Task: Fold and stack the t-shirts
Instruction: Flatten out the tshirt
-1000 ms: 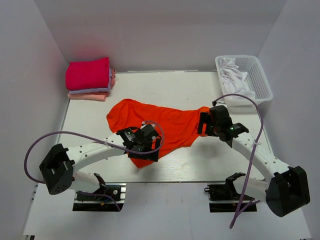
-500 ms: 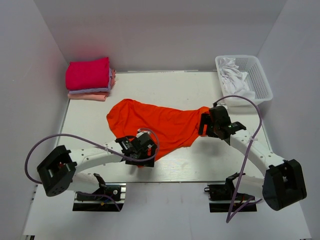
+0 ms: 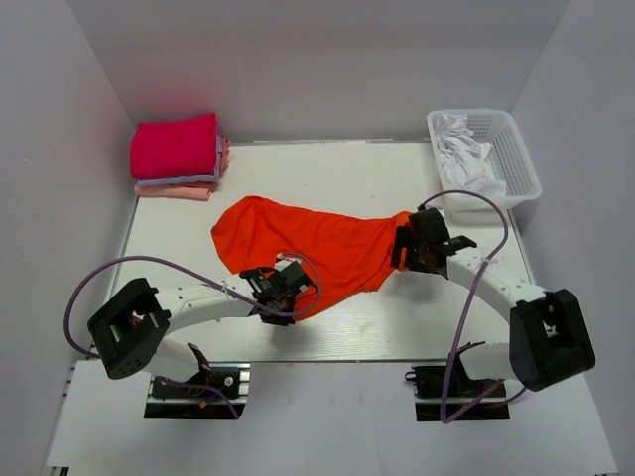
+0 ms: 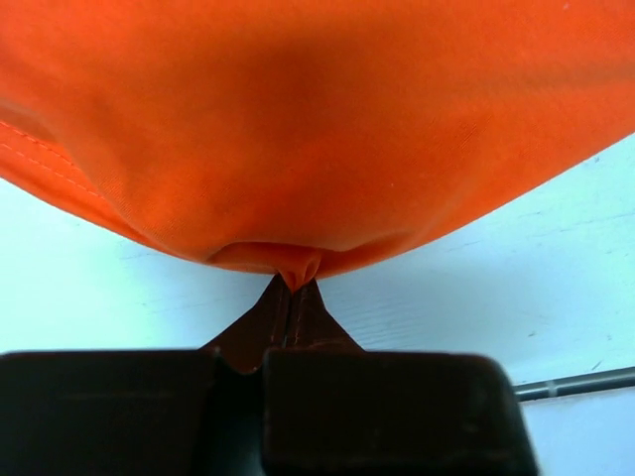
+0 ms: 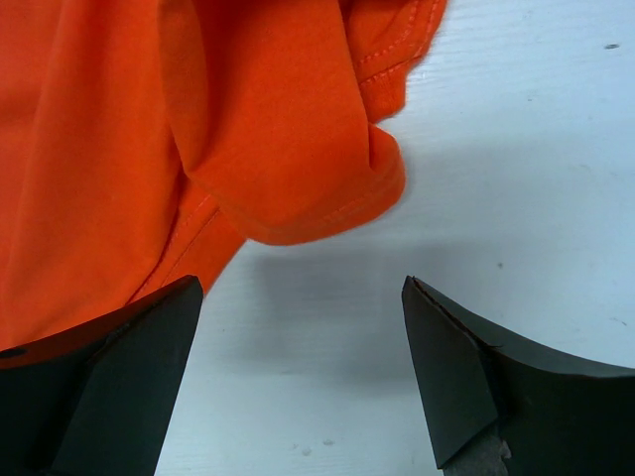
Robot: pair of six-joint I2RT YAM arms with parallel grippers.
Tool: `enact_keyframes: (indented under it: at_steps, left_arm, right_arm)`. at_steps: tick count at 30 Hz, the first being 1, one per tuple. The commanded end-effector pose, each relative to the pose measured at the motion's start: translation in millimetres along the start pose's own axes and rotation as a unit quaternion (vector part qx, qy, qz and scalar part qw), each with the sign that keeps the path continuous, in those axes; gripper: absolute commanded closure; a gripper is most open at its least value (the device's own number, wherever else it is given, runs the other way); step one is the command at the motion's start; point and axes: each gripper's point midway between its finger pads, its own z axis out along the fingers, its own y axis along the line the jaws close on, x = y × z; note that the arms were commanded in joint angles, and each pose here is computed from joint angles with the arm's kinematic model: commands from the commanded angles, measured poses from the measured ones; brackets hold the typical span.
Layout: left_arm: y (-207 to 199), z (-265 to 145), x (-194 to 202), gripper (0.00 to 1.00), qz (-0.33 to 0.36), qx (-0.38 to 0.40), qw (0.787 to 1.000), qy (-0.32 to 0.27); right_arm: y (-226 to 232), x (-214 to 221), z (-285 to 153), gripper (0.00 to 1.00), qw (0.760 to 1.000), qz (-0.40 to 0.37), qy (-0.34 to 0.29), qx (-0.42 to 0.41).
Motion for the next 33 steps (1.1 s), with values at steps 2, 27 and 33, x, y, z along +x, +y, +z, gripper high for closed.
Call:
enact_keyframes:
  at_steps: [2, 27, 33]
  left_arm:
    - [-2.8, -13.8, -24.5, 1.0, -0.006, -0.004, 0.999, -0.041]
    - [6.5, -100.6, -108.2, 1.0, -0.077, -0.015, 0.972, -0.221]
    - [24.6, -200.7, -172.7, 1.0, -0.127, -0.028, 0.923, -0.362]
  right_arm:
    - [10.6, -18.1, 17.5, 0.15, 1.0, -0.009, -0.01, -0.003]
    - [19.7, -100.7, -33.8, 1.0, 0.989, 0.025, -0.149, -0.012]
    - [30.9, -173.3, -120.6, 1.0, 0.948, 0.046, -0.306, -0.07]
